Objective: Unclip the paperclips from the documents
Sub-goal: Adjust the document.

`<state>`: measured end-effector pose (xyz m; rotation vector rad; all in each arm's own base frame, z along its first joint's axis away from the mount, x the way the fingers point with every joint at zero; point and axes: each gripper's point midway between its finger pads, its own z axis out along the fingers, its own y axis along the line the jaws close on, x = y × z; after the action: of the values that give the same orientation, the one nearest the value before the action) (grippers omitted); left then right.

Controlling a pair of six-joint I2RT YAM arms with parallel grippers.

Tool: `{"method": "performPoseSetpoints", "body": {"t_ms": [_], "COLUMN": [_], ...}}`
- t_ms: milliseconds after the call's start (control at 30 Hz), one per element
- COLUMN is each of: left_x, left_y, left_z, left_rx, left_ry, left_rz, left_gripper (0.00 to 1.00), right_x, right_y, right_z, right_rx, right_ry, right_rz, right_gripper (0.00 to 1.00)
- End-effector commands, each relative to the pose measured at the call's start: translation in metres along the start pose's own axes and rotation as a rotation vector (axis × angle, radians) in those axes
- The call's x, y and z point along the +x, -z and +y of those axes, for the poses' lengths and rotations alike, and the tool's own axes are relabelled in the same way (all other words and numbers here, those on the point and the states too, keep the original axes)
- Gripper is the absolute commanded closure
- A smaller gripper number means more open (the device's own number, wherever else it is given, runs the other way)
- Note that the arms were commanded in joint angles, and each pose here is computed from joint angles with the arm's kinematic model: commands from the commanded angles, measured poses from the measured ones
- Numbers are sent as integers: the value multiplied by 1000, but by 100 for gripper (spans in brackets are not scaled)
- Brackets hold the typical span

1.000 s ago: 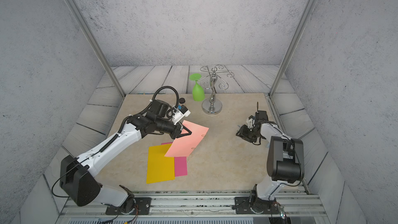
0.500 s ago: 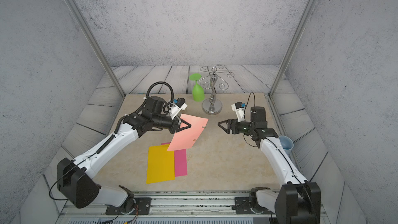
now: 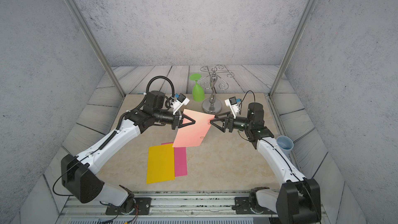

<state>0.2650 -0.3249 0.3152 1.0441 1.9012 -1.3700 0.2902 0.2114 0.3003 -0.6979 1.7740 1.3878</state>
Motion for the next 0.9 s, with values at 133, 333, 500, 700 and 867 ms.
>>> {"method": "performPoseSetpoints", "body": {"t_ms": [133,333,500,700,867], "left_x": [-10,-6,-6,-4,-2], "left_y": [3,3,4,7,7], "left_z": [-12,-11,-11,-11,-7], "left_rx": [61,61,51,35,12], "left_ry": [-28,-21,-29,-32,-15], "left_rz": [-21,-16,-22,-26,-29], "left_gripper": [100,100,100,100,90], "right_x": [-8,-10,-8,-13,-13], "right_y": [-15,-15,-15,-13,-12], "right_z": [21,28,31,36,40], "right_rx": [-121,-138,-152,-149,-155], "right_ry": [49,60,53,68,74], "right_rz": [23,24,39,35,52], "right_gripper": [31,62,82,91,92]}}
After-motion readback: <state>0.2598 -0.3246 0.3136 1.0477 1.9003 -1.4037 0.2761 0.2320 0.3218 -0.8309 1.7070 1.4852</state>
